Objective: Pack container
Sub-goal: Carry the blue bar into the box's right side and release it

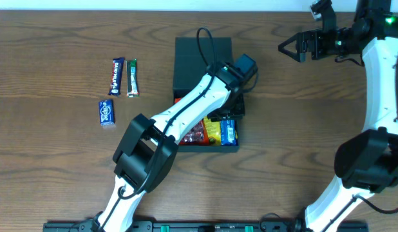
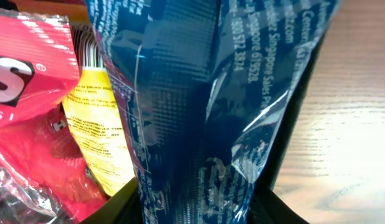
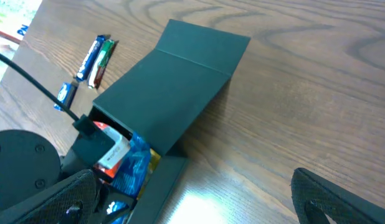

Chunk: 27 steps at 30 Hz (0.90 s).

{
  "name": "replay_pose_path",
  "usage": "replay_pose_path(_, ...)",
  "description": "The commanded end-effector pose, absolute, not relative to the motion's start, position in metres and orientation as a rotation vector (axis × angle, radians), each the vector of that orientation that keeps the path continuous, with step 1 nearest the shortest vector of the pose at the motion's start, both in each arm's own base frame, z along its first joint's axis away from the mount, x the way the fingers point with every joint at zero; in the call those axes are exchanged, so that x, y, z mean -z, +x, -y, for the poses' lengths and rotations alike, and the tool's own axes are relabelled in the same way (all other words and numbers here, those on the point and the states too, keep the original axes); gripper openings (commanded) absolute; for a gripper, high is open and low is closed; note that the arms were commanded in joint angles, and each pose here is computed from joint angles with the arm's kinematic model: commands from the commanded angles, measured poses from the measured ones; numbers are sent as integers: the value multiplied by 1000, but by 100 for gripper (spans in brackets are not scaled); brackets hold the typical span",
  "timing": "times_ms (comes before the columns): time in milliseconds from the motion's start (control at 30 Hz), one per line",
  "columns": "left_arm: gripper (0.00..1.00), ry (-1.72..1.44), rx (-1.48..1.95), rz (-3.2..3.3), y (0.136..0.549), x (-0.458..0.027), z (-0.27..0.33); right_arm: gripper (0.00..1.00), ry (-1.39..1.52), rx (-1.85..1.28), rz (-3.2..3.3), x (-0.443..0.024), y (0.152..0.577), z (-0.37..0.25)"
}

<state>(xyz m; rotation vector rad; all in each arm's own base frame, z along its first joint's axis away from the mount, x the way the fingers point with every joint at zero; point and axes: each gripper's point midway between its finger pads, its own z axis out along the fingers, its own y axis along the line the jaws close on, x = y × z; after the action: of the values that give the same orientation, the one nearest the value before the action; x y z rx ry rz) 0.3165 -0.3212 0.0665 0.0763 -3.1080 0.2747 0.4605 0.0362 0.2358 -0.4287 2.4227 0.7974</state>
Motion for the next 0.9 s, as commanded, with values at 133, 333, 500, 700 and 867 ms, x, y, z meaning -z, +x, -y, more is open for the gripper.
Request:
replay_pose_path(133,6,-15,-308,3033,299,-66,325,99,-458,-800,-2380,-250,456,-39)
replay_pose_path(333,38,-160,-315,3037,299,-66,326,99,-457,-801,-2380,-250,456,-39)
replay_pose_path(500,66,-150,-338,3049,308,-72,322,99,-457,-802,-2380,-250,456,-39)
replay_pose_path(700,95,-234,-418,3075,319,-96,324,99,-457,-801,-2379,-250,456,-39)
replay_pose_path(867,99,-327,-457,3147,333,-127,322,99,-458,-800,-2379,-250,456,-38)
